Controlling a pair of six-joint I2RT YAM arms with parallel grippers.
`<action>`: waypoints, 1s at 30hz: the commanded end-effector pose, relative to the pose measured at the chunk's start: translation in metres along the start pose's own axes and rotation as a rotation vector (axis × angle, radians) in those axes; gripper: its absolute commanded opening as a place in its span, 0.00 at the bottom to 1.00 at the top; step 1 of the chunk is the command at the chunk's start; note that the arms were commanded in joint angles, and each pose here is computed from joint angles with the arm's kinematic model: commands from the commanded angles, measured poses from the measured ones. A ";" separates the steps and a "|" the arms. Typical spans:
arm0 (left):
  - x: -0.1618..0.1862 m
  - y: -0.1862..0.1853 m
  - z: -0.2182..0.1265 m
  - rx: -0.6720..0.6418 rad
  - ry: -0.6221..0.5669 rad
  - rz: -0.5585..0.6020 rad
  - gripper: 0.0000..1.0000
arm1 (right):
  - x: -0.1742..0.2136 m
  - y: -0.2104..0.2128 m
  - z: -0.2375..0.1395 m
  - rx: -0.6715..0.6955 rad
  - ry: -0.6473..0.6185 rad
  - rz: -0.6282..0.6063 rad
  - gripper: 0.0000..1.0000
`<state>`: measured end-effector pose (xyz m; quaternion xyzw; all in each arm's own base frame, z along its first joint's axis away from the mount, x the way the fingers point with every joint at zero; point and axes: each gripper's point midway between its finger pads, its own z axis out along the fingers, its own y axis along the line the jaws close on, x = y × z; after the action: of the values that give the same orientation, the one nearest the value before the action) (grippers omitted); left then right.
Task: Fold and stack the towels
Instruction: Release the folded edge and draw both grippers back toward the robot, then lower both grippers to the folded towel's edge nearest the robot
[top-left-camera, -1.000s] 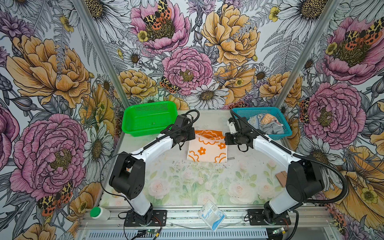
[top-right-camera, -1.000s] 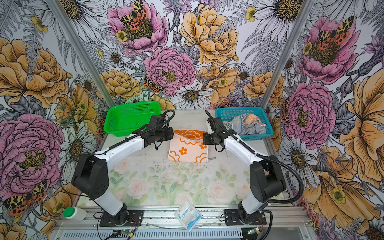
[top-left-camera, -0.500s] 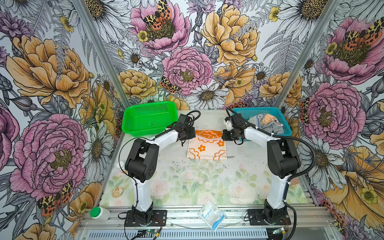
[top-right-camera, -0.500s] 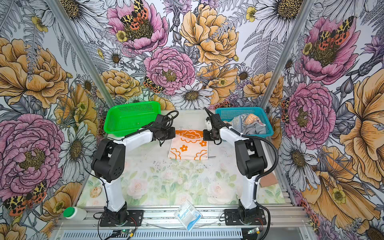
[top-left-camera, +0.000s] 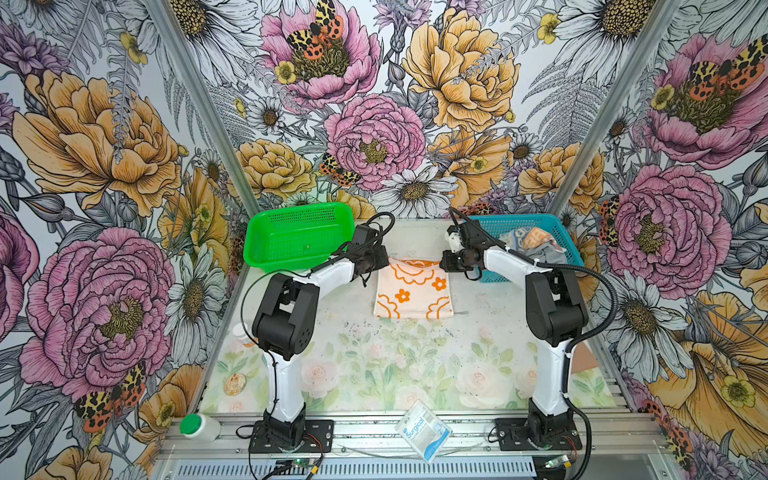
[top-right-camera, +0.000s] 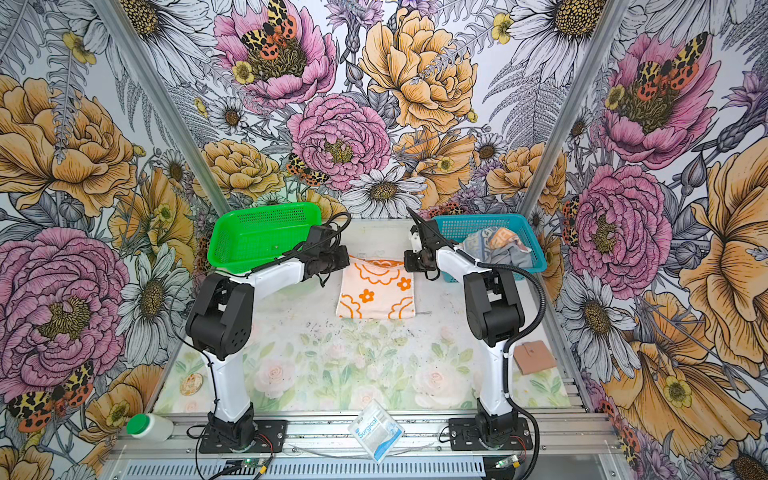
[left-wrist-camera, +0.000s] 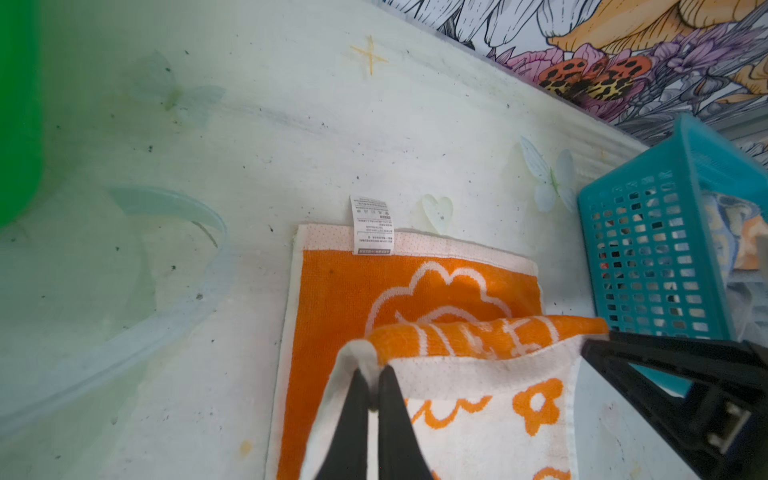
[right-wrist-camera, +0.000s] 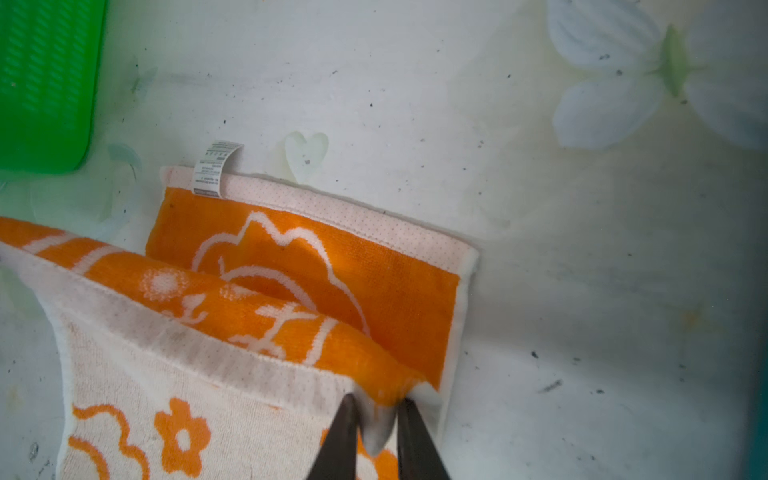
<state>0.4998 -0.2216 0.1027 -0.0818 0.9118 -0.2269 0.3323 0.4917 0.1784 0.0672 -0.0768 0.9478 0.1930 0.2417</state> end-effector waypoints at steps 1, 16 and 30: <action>-0.030 -0.013 0.014 0.080 -0.078 -0.030 0.27 | -0.019 -0.003 0.002 -0.001 -0.040 -0.025 0.41; 0.016 -0.007 -0.040 -0.022 -0.030 0.096 0.33 | 0.004 0.051 -0.072 -0.082 -0.101 -0.104 0.56; 0.134 0.003 -0.058 0.024 0.180 0.007 0.12 | 0.115 0.091 -0.045 -0.254 0.066 0.042 0.49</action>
<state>0.3619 -0.2359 0.0708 -0.0366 0.9373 -0.2276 0.2614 0.3437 0.2304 0.0639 -0.1103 0.9378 0.2808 0.1718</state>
